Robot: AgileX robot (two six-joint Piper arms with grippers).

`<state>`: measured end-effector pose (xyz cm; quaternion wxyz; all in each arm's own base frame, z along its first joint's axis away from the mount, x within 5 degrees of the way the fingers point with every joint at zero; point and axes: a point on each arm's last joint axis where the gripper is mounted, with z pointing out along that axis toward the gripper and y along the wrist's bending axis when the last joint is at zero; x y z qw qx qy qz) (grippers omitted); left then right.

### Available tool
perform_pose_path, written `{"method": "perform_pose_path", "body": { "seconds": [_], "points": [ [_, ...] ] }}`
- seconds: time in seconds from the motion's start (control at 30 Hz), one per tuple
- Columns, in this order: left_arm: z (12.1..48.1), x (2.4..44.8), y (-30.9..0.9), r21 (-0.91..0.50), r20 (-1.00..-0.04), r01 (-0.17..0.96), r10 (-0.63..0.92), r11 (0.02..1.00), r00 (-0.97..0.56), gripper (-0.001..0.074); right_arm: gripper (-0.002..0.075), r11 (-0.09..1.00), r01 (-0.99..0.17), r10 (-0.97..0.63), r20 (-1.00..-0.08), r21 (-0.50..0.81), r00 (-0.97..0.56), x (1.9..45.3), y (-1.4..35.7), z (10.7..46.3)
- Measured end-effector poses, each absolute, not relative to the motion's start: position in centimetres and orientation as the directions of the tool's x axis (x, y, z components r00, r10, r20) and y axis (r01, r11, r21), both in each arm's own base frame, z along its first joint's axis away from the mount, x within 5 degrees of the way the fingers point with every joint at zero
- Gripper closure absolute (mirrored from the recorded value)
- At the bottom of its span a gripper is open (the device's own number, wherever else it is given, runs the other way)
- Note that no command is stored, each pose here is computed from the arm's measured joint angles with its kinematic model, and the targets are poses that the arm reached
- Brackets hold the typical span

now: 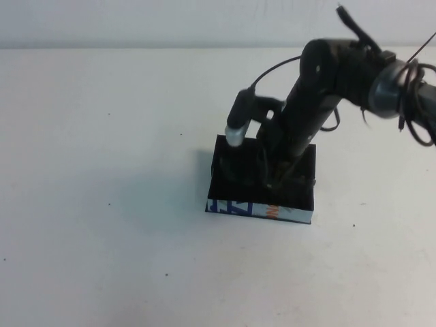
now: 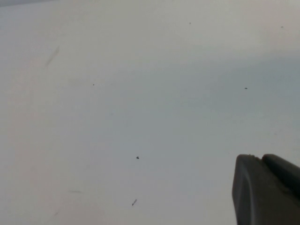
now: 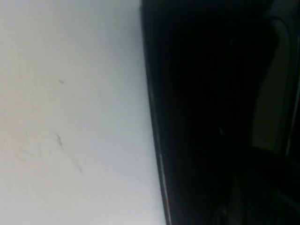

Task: Take glasses out of glasses case
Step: Pick up the glasses from the glasses case, then place the glasses on the table

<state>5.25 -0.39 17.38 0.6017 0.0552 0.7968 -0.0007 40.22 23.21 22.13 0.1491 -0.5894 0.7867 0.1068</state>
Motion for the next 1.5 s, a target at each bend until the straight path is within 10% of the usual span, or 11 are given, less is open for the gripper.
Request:
{"method": "perform_pose_path", "body": {
  "seconds": [0.27, 0.53, 1.03, 1.5],
  "points": [
    [17.4, 5.3, -0.4, 0.065, -0.959, 0.089, 0.087, 0.994, -0.270, 0.0739, 0.0683, 0.663, -0.747, -0.664, -0.428, 0.040, -0.613, 39.0, 18.6, 31.4],
    [17.4, 5.3, -0.4, 0.065, -0.959, 0.089, 0.087, 0.994, -0.270, 0.0739, 0.0683, 0.946, -0.282, -0.230, -0.280, 0.160, -0.932, 35.7, 12.5, 30.8],
    [17.4, 5.3, -0.4, 0.065, -0.959, 0.089, 0.087, 0.994, -0.270, 0.0739, 0.0684, 0.973, 0.031, 0.087, -0.239, 0.228, -0.967, 28.0, 8.8, 19.5],
    [17.4, 5.3, -0.4, 0.065, -0.959, 0.089, 0.087, 0.994, -0.270, 0.0739, 0.0516, 0.976, 0.014, 0.086, -0.323, 0.218, -0.943, 28.7, 8.6, 19.4]
  ]
}}
